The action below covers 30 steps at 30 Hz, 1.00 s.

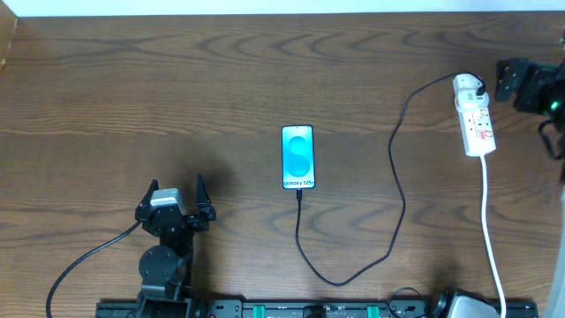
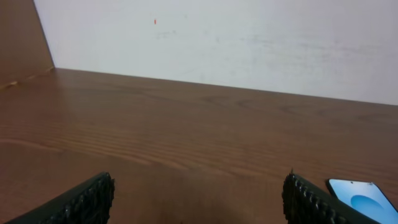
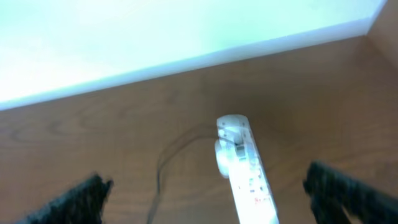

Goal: Plug charger to phone and switch on socket

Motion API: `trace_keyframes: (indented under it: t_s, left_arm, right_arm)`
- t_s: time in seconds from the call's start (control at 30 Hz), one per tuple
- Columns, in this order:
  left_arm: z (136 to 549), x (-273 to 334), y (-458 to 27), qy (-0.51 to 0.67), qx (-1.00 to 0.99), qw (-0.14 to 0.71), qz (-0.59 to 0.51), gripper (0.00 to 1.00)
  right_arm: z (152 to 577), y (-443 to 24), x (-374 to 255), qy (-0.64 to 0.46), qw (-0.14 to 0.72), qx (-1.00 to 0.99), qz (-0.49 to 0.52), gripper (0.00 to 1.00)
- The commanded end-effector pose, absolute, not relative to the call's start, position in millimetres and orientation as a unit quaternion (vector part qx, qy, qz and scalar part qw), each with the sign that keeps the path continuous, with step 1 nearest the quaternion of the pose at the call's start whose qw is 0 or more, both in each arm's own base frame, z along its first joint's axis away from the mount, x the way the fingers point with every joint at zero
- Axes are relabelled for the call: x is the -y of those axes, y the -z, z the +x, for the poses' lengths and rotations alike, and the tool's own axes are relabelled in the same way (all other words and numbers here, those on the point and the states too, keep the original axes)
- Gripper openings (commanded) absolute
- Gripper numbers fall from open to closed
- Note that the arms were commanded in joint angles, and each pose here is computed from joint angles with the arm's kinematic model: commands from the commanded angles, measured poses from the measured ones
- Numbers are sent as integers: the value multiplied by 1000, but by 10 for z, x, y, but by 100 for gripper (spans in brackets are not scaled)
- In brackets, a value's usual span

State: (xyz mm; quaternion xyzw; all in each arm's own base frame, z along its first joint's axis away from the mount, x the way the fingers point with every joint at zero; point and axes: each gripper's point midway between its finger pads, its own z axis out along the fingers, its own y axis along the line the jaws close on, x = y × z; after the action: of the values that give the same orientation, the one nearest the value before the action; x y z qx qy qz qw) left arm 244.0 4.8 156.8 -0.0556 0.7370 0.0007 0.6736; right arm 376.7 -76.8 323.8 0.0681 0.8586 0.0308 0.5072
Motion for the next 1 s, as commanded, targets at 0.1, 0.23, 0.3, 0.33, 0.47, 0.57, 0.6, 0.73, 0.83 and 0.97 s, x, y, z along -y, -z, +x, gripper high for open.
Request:
trace_keyframes:
  t_s: [0.1,0.23,0.3,0.33,0.47,0.57,0.6,0.73,0.83,0.97]
  left_arm:
    - [2432,-64,-1387,-10,-755,654,-53,86]
    - [2432,-64,-1387,-10,-755,654,-53,86]
    - [2432,-64,-1387,-10,-755,654,-53,87]
    - [2432,-64,-1387,-10,-755,654,-53,86]
    - [2432,-64,-1389,-10,-755,654,-53,86]
    - [2432,-64,-1387,-10,-755,654,-53,86]
    - [2432,-63,-1387,-10,-755,654,-52,86]
    - [2432,-64,-1387,-10,-755,654,-53,86]
    - [2432,-64,-1387,-10,-755,654,-53,86]
    - [2432,-63,-1387,-10,-755,654,-52,86]
  right_arm:
    - [3394,-2886,531,-14,560,-827,45,99]
    - [3223,-2569,405,-15,588,-808,30,99]
    - [3116,-2350,317,-18,604,-796,19,99]
    - [3083,-2291,292,-18,612,-791,16,99]
    - [2915,-2021,189,-26,644,-764,8,99]
    - [2817,-1850,166,-39,658,-752,22,99]
    - [2771,-1756,157,-43,662,-748,27,99]
    - [2652,-1466,112,-46,660,-749,24,99]
    - [2595,-1396,108,-45,649,-759,28,99]
    - [2519,-1358,97,-45,644,-763,30,99]
